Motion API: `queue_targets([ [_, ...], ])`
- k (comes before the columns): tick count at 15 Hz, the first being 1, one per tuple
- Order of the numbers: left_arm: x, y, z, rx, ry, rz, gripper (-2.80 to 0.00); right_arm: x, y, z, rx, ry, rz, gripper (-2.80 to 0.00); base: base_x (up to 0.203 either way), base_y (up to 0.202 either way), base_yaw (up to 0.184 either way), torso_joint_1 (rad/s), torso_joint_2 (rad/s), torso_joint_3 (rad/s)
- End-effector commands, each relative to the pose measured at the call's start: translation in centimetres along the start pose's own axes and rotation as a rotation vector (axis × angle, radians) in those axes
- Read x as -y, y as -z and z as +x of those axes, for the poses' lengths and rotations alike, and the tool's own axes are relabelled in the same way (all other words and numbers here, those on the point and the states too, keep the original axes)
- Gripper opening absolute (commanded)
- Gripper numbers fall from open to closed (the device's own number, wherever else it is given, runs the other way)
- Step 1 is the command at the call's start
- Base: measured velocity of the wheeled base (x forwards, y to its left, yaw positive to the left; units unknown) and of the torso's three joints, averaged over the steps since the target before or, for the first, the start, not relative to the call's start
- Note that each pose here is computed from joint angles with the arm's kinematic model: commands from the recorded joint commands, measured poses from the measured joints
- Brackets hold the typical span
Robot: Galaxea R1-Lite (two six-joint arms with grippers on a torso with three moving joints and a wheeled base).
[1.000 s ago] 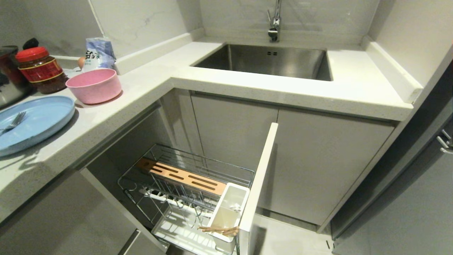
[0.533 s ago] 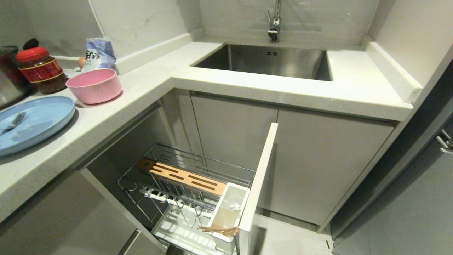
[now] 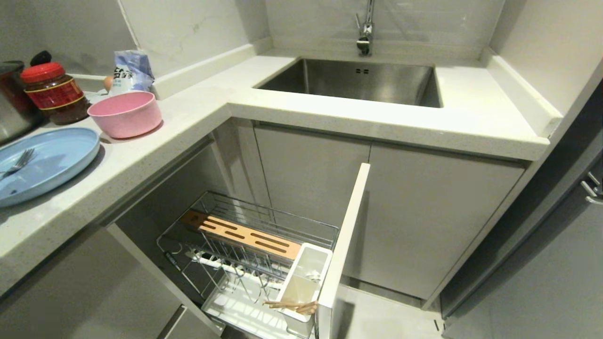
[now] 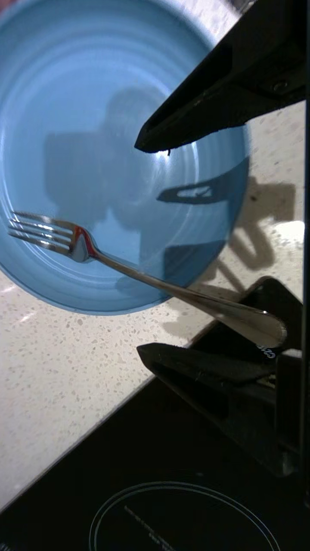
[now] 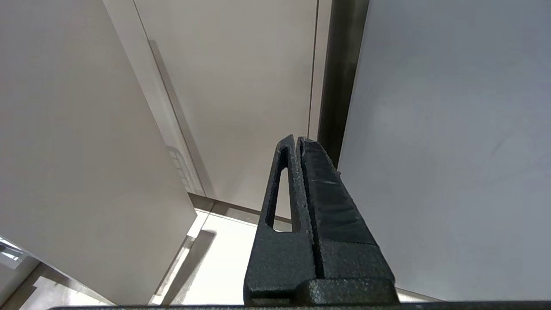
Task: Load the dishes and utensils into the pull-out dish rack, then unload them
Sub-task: Pick up the fork and place it in the cupboard
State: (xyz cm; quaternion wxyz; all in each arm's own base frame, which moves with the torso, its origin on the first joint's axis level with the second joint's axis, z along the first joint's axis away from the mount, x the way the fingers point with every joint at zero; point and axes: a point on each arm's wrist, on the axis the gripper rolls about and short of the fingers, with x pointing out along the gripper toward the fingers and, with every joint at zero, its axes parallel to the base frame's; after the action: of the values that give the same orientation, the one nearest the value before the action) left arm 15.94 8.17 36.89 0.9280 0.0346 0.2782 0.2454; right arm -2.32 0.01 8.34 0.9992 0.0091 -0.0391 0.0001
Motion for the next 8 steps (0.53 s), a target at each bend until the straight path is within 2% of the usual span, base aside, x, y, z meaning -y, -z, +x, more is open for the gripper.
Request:
queue_targets([
  [1, 0.0, -0.1, 2.9, -0.073, 0.002, 0.012, 0.00, 0.0, 0.7, 0.1, -0.025, 0.000, 0.000, -2.80, 0.000, 0.000, 0.000, 0.000, 0.00, 0.000],
  [3, -0.3, -0.2, 4.8, -0.113, -0.003, 0.027, 0.00, 0.0, 0.7, 0.1, -0.025, 0.000, 0.000, -2.80, 0.000, 0.000, 0.000, 0.000, 0.00, 0.000],
  [8, -0.3, -0.2, 7.2, -0.149, 0.089, 0.055, 0.00, 0.0, 0.7, 0.1, -0.025, 0.000, 0.000, -2.80, 0.000, 0.000, 0.000, 0.000, 0.00, 0.000],
])
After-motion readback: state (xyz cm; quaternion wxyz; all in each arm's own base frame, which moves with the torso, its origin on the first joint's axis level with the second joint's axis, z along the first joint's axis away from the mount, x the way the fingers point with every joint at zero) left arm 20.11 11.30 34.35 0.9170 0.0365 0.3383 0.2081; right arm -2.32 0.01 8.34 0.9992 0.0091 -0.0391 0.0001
